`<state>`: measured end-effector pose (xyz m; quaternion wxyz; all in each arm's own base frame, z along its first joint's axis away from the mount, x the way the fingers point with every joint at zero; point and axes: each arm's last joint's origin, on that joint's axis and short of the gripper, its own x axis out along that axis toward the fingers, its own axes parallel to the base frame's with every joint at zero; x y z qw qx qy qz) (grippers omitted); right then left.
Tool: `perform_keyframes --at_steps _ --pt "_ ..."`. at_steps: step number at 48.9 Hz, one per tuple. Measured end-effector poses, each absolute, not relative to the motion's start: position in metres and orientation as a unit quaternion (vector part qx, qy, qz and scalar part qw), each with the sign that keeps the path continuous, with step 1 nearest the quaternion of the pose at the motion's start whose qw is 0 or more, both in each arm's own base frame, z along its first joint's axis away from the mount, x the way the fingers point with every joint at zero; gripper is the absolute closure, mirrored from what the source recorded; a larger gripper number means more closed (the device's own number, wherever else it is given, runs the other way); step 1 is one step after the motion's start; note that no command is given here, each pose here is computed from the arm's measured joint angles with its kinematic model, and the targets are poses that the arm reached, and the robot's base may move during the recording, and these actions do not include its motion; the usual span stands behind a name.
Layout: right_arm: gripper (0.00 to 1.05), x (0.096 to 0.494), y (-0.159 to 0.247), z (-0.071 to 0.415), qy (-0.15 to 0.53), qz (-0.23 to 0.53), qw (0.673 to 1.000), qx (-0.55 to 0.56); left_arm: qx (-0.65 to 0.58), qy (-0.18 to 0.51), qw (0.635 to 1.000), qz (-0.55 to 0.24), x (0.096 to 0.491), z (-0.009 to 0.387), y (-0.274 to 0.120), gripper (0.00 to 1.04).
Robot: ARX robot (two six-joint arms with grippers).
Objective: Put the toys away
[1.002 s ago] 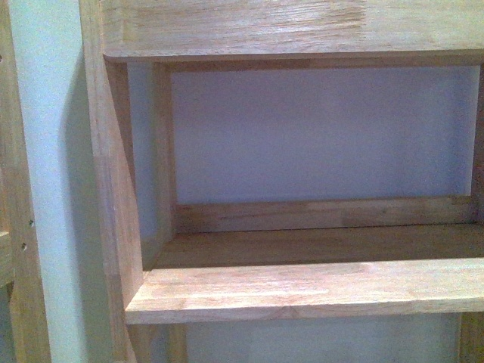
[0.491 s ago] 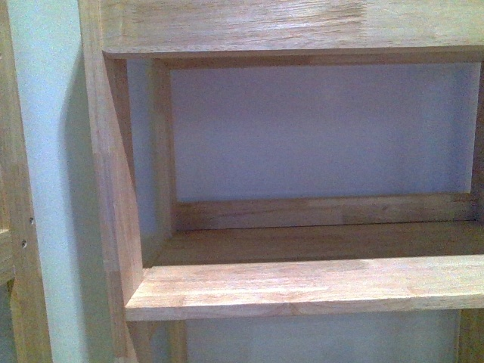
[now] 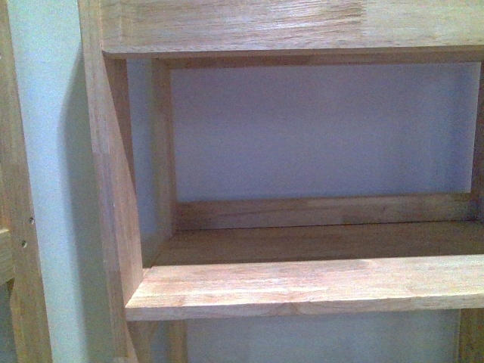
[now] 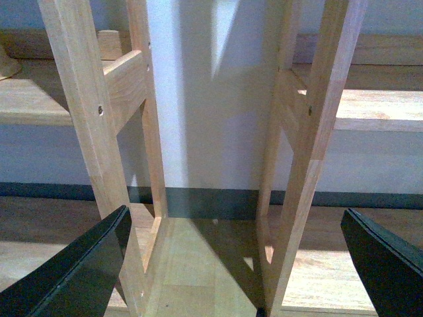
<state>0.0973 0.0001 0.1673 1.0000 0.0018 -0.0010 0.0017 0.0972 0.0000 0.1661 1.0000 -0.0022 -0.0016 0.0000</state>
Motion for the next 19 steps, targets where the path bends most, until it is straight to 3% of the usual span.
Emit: perform_keyframes --at_steps 19 --pt "0.06 0.0973 0.0001 0.1673 -0.001 0.002 1.000 0.002 -0.002 -0.002 1.000 0.000 0.0972 0.1661 0.0000 0.06"
